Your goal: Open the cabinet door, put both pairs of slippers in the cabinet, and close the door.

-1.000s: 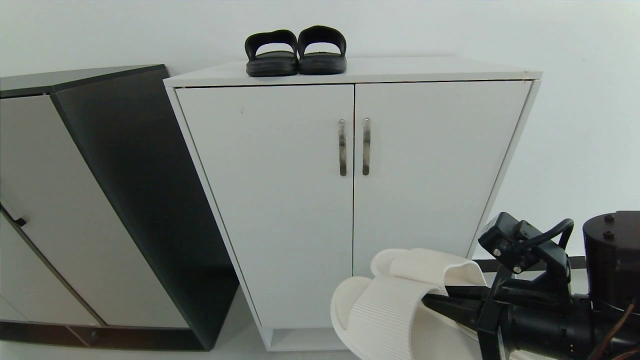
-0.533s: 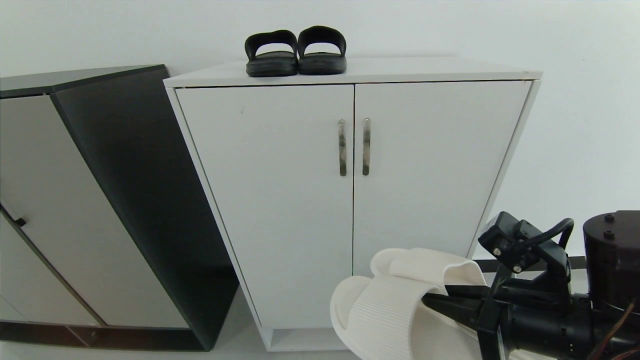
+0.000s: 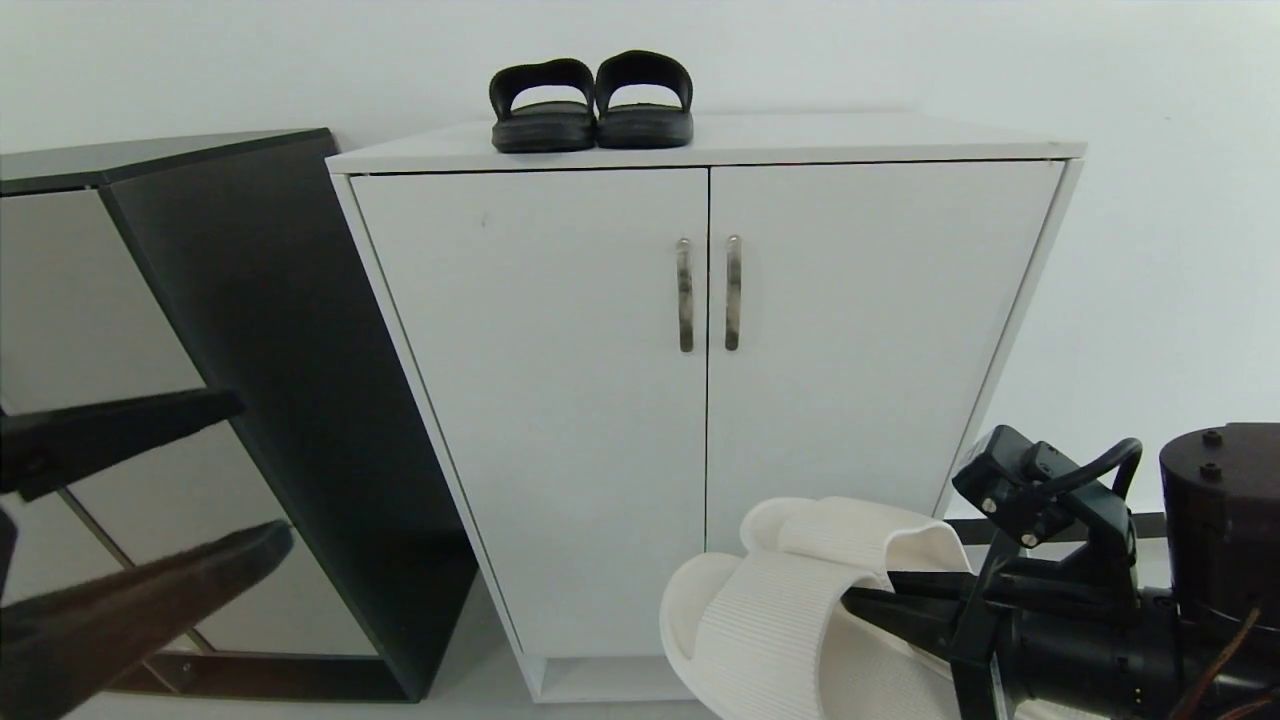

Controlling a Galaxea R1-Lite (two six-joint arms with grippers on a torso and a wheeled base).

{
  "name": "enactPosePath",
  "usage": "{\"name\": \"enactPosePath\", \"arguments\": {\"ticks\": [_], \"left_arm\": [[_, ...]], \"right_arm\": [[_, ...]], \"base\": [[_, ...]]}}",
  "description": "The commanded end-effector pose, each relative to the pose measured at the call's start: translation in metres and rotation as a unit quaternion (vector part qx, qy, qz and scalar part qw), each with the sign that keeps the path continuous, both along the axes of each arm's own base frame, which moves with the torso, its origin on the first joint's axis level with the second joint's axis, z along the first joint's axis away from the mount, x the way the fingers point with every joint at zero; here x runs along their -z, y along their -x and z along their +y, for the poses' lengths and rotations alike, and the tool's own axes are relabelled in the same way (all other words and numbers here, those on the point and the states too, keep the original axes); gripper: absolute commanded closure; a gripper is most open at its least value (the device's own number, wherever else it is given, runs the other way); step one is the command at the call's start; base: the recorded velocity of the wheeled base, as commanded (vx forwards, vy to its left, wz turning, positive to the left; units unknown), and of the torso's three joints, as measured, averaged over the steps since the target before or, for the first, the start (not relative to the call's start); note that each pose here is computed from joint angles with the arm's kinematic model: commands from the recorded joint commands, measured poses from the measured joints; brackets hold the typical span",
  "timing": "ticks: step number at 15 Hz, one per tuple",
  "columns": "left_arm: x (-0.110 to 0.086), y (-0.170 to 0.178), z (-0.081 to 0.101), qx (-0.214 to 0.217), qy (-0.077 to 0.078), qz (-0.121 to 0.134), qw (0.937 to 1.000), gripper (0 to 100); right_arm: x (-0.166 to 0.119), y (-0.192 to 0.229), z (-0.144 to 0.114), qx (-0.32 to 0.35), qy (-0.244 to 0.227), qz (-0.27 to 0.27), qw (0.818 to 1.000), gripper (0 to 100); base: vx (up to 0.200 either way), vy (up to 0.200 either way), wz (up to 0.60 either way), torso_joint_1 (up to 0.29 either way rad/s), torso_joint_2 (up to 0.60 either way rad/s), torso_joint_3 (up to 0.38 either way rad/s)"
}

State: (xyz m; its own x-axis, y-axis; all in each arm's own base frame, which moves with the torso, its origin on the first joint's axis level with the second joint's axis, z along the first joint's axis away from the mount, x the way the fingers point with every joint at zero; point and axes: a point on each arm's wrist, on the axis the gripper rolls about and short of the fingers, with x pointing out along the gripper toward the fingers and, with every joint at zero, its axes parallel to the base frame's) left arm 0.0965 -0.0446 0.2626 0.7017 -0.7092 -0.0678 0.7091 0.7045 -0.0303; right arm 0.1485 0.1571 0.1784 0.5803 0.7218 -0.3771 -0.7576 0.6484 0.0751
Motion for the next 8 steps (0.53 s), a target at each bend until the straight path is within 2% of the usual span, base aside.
{"name": "enactPosePath", "arguments": {"ticks": [1, 4, 8], "left_arm": [[-0.006, -0.046, -0.044, 0.044, 0.0, 0.031, 0.9986, 0], [-0.005, -0.079, -0.094, 0.068, 0.006, 0.032, 0.9971, 0], [-0.017, -0.112, -0.135, 0.095, 0.018, 0.033, 0.9947, 0]], "right_arm": [[0.0, 0.0, 0.0, -0.001, 0.0, 0.0, 1.0, 100], [0.001, -0.001, 0.001, -0.001, 0.002, 0.002, 1.0, 100], [0.004, -0.002, 0.002, -0.003, 0.006, 0.007, 1.0, 100]], "base": [[0.0, 0.0, 0.0, 0.0, 0.0, 0.0], [0.0, 0.0, 0.0, 0.0, 0.0, 0.0], [0.0, 0.0, 0.0, 0.0, 0.0, 0.0]]}}
